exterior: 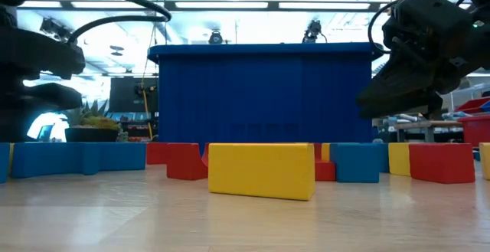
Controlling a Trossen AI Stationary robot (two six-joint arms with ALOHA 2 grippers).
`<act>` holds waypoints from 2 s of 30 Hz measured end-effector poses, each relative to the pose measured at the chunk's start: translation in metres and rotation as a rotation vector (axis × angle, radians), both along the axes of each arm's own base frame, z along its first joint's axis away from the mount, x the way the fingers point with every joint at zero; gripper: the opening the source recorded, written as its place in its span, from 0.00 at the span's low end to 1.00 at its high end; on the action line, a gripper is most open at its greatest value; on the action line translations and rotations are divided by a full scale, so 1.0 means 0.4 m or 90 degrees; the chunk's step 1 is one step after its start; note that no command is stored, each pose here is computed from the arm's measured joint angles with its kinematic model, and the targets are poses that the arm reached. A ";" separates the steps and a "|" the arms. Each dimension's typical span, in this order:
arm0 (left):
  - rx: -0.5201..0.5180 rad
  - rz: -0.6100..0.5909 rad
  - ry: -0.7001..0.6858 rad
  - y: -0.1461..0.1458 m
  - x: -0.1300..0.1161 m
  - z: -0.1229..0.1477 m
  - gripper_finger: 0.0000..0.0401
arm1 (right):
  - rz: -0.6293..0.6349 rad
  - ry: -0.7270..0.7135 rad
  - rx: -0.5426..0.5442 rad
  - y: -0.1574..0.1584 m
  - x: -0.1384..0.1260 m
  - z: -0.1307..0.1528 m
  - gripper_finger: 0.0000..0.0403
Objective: Sort blocks
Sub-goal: Put the green block with the other green blocks into the blue bin, then put the yellow block into the blue bin
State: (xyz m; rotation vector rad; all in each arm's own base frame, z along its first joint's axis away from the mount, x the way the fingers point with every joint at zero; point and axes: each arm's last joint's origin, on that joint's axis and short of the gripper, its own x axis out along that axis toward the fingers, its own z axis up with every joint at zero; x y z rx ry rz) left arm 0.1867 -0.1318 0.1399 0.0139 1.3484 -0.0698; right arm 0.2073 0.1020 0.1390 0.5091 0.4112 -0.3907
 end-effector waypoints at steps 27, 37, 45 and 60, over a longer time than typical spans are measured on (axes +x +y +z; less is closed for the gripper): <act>0.188 0.161 -0.311 0.203 0.227 0.617 0.34 | -0.012 -0.008 -0.012 -0.002 0.001 0.002 0.38; 0.309 0.288 -0.356 0.523 0.240 0.684 0.34 | -0.014 -0.007 -0.015 -0.002 0.001 0.002 0.38; 0.361 0.394 -0.346 0.742 0.221 0.640 0.34 | -0.014 -0.007 -0.016 -0.002 0.000 0.002 0.38; 0.380 0.488 -0.358 0.930 0.236 0.557 0.55 | -0.012 -0.002 -0.020 -0.003 0.000 0.000 0.38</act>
